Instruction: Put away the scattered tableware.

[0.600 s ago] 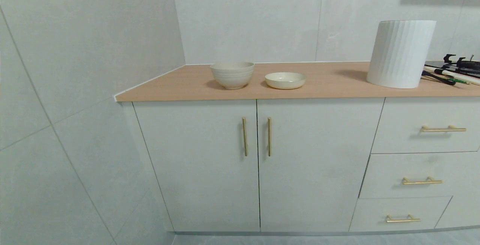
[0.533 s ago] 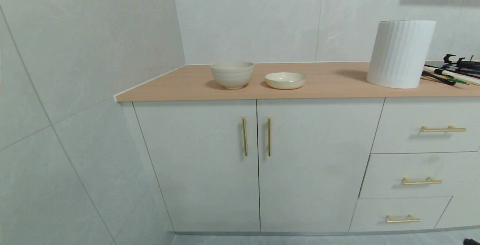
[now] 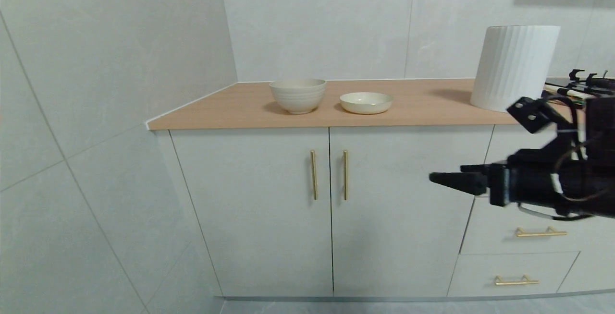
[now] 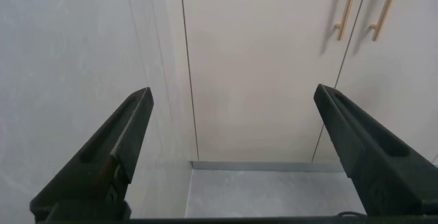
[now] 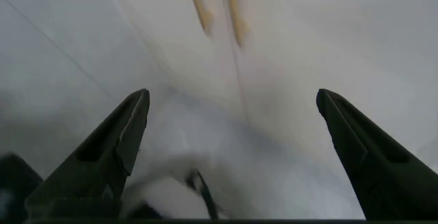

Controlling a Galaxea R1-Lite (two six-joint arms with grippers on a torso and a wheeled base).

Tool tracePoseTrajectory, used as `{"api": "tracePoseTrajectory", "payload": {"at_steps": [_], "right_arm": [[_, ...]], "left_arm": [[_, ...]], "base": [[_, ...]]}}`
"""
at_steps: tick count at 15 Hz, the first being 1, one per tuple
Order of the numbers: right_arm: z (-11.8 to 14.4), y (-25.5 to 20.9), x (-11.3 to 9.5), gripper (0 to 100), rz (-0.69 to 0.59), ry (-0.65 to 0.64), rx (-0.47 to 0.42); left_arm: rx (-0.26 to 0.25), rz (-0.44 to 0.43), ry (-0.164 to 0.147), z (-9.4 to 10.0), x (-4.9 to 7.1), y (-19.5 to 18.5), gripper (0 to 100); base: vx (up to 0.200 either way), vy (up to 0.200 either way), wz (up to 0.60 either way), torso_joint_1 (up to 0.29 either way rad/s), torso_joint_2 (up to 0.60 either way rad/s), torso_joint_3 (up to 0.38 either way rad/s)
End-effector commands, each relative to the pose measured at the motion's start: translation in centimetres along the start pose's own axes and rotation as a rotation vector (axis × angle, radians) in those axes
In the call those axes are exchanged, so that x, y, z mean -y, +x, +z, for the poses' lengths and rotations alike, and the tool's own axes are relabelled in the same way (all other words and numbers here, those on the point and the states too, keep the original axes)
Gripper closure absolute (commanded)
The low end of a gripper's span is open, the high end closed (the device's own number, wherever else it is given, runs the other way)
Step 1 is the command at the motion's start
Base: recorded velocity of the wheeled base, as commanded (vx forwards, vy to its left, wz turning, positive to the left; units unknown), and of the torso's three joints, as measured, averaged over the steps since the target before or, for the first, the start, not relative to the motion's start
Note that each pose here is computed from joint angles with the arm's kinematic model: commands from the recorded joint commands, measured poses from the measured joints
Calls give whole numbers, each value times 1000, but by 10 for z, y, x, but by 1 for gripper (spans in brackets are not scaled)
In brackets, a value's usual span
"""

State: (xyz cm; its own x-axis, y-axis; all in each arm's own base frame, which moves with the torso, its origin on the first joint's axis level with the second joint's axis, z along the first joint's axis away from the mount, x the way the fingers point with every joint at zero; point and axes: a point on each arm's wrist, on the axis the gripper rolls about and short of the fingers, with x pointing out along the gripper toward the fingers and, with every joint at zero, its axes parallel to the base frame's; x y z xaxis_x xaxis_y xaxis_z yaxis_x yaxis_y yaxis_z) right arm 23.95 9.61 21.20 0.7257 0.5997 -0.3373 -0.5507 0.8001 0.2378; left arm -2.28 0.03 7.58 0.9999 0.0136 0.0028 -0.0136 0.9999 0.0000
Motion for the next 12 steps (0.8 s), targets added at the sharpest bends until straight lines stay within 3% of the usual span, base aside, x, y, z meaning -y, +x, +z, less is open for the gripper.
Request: {"api": "tracePoseTrajectory", "payload": {"at_steps": [1, 7, 12], "right_arm": [[-4, 94, 0, 0, 70, 48, -90], [-7, 158, -1, 0, 103, 89, -110], [-17, 193, 5, 0, 117, 130, -55]], "left_arm": [[0, 0, 0, 0, 0, 0, 0], [0, 0, 0, 0, 0, 0, 0], [0, 0, 0, 0, 0, 0, 0]], "base": [[0, 0, 0, 0, 0, 0], [0, 0, 0, 0, 0, 0], [0, 0, 0, 0, 0, 0]]}}
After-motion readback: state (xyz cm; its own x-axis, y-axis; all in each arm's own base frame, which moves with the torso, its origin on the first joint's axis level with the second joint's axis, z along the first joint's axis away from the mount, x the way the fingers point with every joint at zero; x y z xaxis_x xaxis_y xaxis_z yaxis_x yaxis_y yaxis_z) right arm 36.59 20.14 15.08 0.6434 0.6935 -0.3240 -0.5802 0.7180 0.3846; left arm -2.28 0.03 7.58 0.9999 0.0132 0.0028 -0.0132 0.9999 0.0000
